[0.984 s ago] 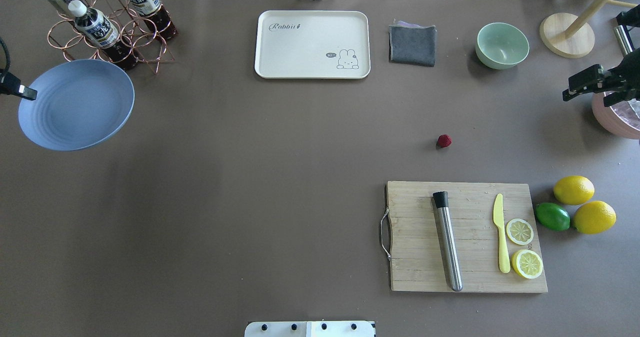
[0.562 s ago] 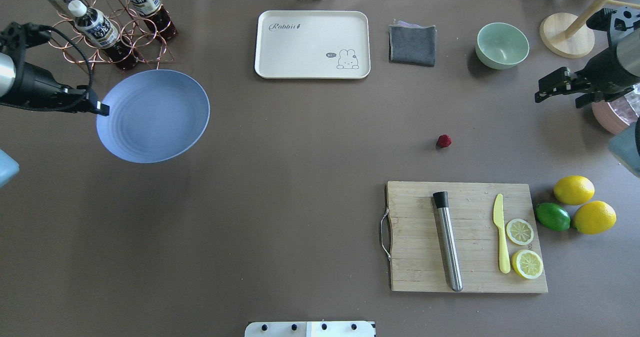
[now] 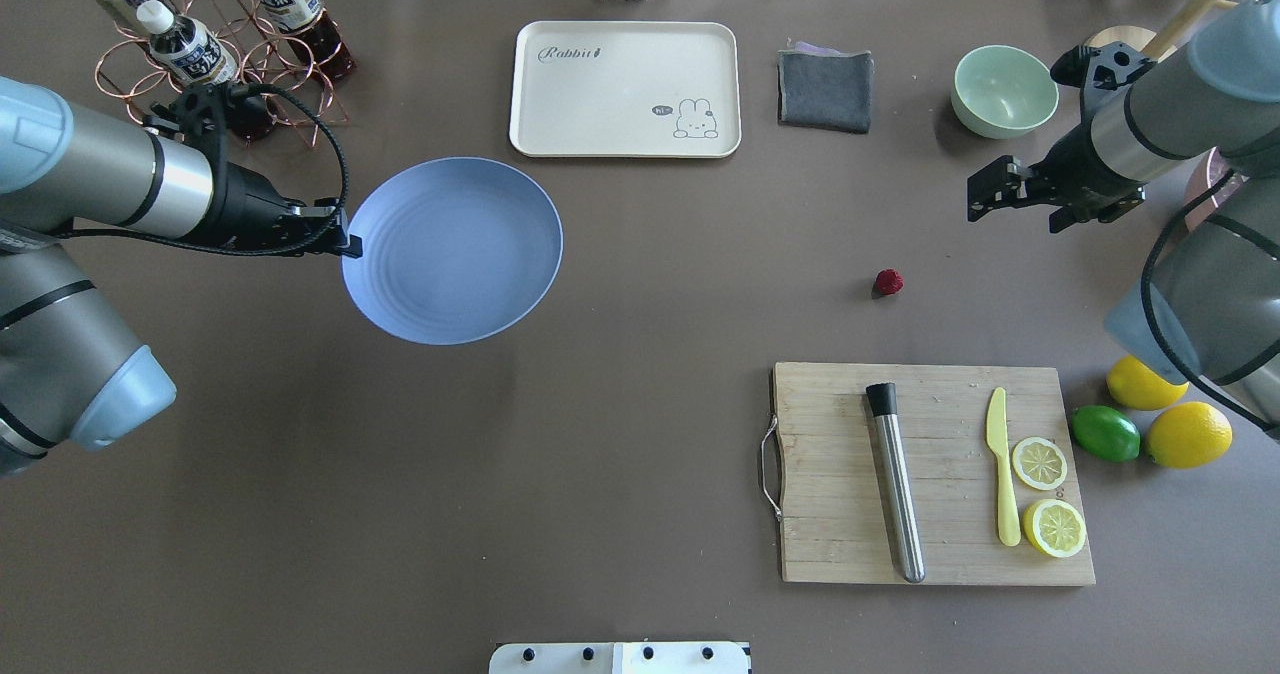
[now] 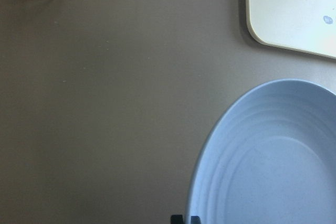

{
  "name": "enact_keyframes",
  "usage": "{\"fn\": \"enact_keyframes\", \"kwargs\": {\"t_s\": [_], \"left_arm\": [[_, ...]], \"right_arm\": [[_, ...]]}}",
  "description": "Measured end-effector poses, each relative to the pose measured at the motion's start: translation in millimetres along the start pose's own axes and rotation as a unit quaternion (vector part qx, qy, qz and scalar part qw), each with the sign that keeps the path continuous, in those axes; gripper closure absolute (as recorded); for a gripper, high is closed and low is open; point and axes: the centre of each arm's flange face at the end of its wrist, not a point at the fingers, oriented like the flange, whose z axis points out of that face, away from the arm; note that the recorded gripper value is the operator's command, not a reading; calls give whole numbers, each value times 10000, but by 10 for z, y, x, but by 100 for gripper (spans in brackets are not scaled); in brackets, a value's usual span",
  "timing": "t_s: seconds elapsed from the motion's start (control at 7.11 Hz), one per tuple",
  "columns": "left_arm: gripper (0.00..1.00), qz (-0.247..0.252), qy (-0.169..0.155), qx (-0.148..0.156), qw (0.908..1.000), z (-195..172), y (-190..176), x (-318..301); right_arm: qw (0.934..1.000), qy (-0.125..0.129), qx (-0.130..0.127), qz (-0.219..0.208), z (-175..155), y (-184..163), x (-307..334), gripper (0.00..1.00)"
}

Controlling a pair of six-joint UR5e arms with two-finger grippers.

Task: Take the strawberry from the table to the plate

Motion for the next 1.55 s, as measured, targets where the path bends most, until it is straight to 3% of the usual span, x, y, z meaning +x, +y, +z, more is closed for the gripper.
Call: {"fn": "enact_keyframes", "kwargs": {"t_s": [0.7, 1.27, 1.41, 1.55], "left_arm": [[100, -22, -277, 245, 9993, 1155, 1081, 1322], [100, 40, -407, 264, 9988, 1444, 1341, 1349], [55, 48, -434, 264, 9987, 1454, 1340, 1318], [3, 55, -442, 271, 9986, 1445, 1325, 1300]], "right_arm": [[9996, 103, -266, -82, 479, 211, -491, 0], [9994, 146, -311, -61, 622, 372, -673, 0], [9993, 165, -328, -64, 663, 401, -694, 0], [9993, 183, -334, -64, 693, 414, -709, 0]]}}
